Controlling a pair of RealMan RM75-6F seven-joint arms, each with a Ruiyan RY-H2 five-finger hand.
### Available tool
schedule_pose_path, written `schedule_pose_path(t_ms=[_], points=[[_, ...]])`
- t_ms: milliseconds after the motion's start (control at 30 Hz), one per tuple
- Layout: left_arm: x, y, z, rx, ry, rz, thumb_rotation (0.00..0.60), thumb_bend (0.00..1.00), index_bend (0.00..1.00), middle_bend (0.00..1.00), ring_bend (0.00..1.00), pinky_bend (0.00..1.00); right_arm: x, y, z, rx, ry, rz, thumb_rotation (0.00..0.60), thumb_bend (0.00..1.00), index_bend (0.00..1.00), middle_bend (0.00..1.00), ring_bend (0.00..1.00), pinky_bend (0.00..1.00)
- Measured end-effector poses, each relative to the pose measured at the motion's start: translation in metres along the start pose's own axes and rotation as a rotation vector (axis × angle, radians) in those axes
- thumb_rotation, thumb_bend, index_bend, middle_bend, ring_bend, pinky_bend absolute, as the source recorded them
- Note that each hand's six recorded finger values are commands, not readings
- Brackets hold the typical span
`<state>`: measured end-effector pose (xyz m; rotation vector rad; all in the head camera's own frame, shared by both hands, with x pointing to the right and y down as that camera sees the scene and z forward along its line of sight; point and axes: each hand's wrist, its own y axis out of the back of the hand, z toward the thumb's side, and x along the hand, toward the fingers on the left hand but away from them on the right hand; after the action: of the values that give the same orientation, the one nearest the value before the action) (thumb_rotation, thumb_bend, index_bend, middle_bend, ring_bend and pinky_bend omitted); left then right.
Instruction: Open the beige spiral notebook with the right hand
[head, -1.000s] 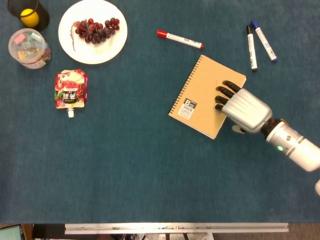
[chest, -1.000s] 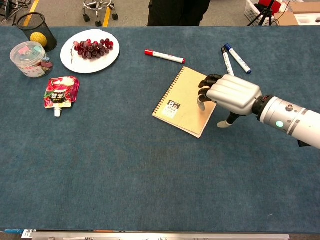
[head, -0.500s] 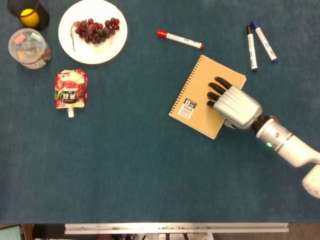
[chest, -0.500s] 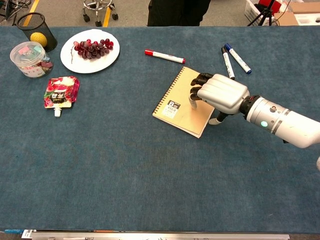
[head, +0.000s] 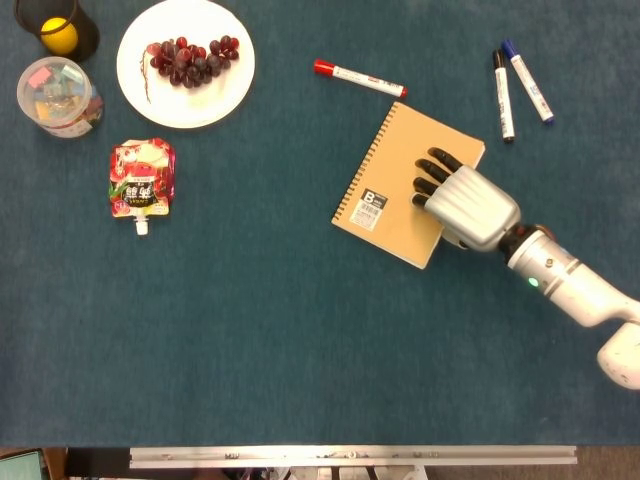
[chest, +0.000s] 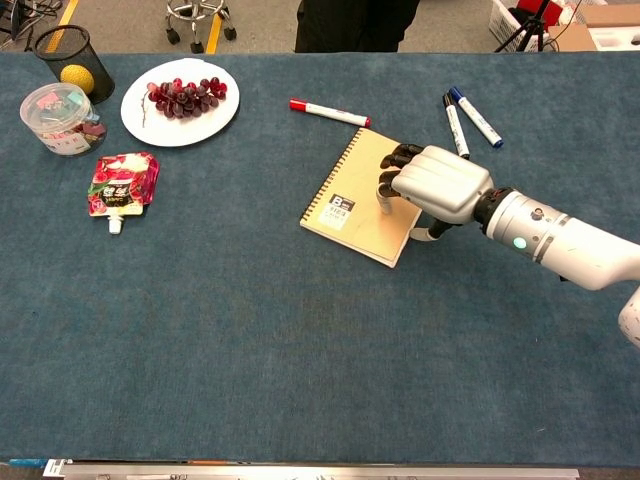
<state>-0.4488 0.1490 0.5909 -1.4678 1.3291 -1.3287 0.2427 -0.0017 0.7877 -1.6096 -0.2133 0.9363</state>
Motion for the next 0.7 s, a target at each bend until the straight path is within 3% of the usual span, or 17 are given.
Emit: schedule_pose_path(t_ms=[433,700], points=[[-0.0008,0.0019,0.0007,-0.006,-0.005,0.005,0.6,0.41,0.18,0.15,0.12,0.09,-0.007,0.0006,0.0017,-0.01,0.002,-0.026,0.6,0.39,0.48,0.4,0.18,0.14],[-0.0003,0.0018,0.002,-0.003,-0.01,0.005,0.6,0.41,0.18,0.15,0.12,0.09,-0.0098,0.0083,0.0024,-0.049,-0.006,-0.107,0.6,0.48,0.61,0.43,0.22,0.16]])
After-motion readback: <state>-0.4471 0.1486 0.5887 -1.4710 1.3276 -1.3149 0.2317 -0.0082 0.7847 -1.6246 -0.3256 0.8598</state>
